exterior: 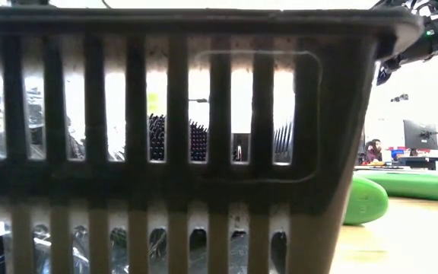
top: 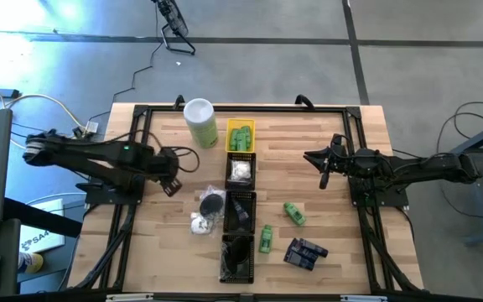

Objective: Pick & Place Travel size toiletries
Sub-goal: Put the black hairbrush into the bottom black basket

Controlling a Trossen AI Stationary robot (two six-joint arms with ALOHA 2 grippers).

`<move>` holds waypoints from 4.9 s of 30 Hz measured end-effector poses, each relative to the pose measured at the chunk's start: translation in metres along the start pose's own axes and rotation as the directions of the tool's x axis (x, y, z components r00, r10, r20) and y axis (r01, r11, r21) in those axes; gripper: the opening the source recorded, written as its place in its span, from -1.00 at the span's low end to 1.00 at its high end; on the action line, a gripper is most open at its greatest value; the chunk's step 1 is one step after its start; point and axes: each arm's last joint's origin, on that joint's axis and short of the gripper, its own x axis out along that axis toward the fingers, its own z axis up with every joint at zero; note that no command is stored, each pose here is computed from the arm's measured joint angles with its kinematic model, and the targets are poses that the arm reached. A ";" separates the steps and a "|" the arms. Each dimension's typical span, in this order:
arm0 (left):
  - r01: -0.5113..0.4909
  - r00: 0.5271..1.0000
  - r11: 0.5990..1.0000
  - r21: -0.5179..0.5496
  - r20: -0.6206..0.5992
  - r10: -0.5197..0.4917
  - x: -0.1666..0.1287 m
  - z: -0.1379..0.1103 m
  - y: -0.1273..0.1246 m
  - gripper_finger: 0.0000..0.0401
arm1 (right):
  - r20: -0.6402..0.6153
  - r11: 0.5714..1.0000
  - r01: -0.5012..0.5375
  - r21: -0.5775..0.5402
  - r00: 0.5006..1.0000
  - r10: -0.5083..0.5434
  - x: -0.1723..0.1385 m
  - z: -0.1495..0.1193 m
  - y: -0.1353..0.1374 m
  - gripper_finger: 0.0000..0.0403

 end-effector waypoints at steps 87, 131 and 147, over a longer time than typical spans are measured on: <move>0.705 0.709 0.648 -0.286 0.275 -0.649 0.109 -0.055 0.016 0.46 | 0.001 1.000 -0.003 -0.017 1.000 0.003 0.000 0.000 0.000 -0.77; 0.658 0.753 0.695 -0.291 0.248 -0.609 0.125 -0.053 -0.015 0.46 | 0.001 1.000 -0.003 -0.020 1.000 0.003 0.000 0.000 0.000 -0.77; 0.632 0.775 0.716 -0.298 0.224 -0.591 0.133 -0.044 -0.031 0.46 | 0.001 1.000 -0.003 -0.020 1.000 0.003 0.000 0.000 0.000 -0.77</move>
